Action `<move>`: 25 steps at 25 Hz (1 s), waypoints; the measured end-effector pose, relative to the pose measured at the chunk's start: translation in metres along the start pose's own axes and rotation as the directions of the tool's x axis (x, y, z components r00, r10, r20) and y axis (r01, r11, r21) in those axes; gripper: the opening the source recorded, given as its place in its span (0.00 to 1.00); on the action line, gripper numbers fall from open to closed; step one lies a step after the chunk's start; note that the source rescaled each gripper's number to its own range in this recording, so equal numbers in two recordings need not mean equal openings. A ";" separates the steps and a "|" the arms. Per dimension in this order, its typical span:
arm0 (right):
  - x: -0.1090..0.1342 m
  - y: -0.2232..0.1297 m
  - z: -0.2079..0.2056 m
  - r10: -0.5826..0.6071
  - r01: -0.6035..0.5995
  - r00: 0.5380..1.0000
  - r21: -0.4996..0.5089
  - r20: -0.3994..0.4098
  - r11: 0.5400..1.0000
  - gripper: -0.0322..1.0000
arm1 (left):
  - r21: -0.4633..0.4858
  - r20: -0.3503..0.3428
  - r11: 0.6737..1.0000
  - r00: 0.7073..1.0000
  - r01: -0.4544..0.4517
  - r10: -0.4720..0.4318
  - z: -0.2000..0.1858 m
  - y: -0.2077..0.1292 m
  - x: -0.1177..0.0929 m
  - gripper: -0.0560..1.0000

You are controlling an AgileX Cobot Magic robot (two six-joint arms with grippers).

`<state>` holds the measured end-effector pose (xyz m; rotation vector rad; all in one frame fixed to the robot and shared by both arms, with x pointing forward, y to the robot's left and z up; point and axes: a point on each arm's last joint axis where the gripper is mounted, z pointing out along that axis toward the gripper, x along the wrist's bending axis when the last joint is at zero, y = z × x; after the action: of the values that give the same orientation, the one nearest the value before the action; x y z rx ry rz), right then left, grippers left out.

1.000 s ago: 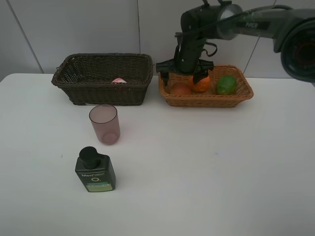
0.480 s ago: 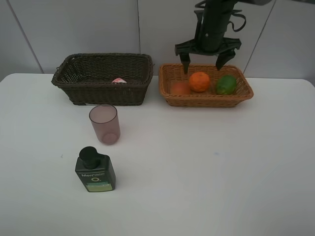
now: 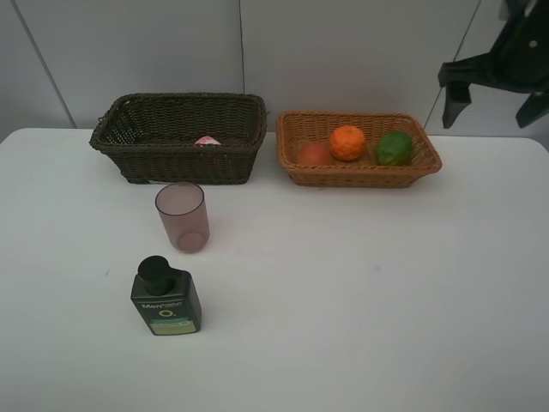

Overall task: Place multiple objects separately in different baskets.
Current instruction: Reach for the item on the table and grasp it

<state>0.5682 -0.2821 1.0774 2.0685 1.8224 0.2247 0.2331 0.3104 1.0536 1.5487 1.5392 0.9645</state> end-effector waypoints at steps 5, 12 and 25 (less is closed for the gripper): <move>-0.041 -0.069 -0.057 0.053 -0.055 0.998 -0.180 -0.019 0.982 0.96 | 0.000 0.000 1.000 1.000 0.000 0.000 0.000 0.000 0.000 1.00; -0.057 -0.175 -0.115 0.006 -0.058 0.990 -0.356 -0.144 0.933 0.96 | 0.000 0.000 1.000 1.000 0.000 0.000 0.000 0.000 0.000 1.00; -0.074 -0.289 -0.139 0.001 -0.120 0.979 -0.576 -0.202 0.809 0.96 | 0.000 0.000 1.000 1.000 0.000 0.000 0.000 0.000 0.000 1.00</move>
<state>0.2414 -0.3045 1.1052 1.6950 1.5171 0.9154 0.2331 0.3104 1.0536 1.5487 1.5392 0.9645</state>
